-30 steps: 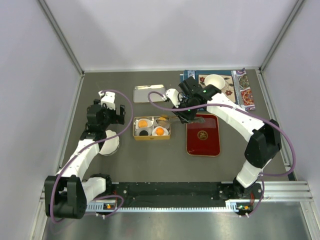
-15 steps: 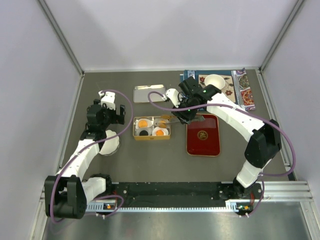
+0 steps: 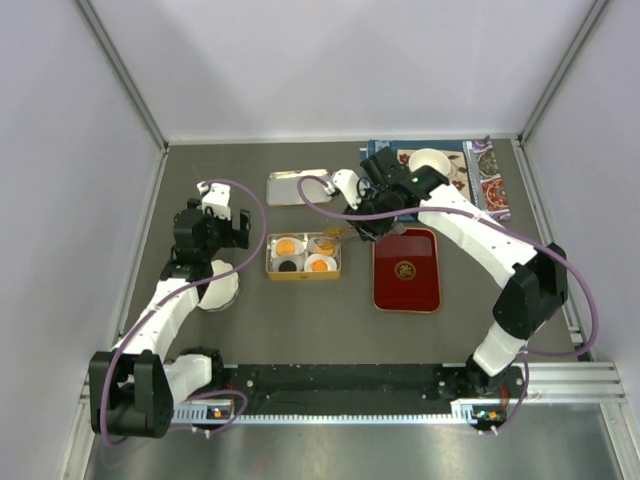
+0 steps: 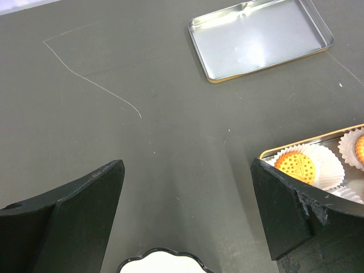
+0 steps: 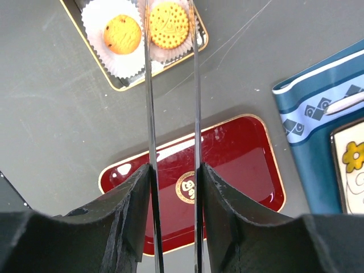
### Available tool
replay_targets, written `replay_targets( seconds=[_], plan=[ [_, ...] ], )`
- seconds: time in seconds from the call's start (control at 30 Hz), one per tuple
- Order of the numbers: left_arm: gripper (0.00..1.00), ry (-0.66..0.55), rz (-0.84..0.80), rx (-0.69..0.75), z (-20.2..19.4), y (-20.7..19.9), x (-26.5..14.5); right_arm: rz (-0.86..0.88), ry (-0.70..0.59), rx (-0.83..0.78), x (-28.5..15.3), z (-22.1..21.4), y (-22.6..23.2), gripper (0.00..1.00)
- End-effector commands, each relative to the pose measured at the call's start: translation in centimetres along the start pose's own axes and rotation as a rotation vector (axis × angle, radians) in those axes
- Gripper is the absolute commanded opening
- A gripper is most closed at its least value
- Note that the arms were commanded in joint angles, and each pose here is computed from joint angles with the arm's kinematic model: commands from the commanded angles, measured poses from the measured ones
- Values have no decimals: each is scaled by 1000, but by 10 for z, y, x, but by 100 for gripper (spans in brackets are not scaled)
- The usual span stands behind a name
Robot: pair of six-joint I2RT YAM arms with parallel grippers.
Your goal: Pack the cookies
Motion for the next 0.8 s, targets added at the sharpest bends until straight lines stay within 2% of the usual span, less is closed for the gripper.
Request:
replay_targets(
  seconds=[0.0,0.2,0.43,0.77],
  plan=[
    [99,-73,21,3,20,7,-2,-6,-170,-31,-43,27,10,39],
    [99,-65,25,6,18,7,-2,-44,-212,-24,-62,26,7,38],
    [99,-68,26,10,19,7,-3,-148,-268,60,-93,11,-17,37],
    [99,-76,24,10,21,8,-2,-355,-340,283,-130,-65,-53,36]
  ],
)
Point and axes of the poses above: each gripper's point midway between its finger pads, its own x axis out along the fingers, its own y axis along the line the jaws close on, z = x × y, the point moved 7 cm from there along -x, back along the fingers, and after that the axes turned 11 degrees about x, right-handed, at the moved point
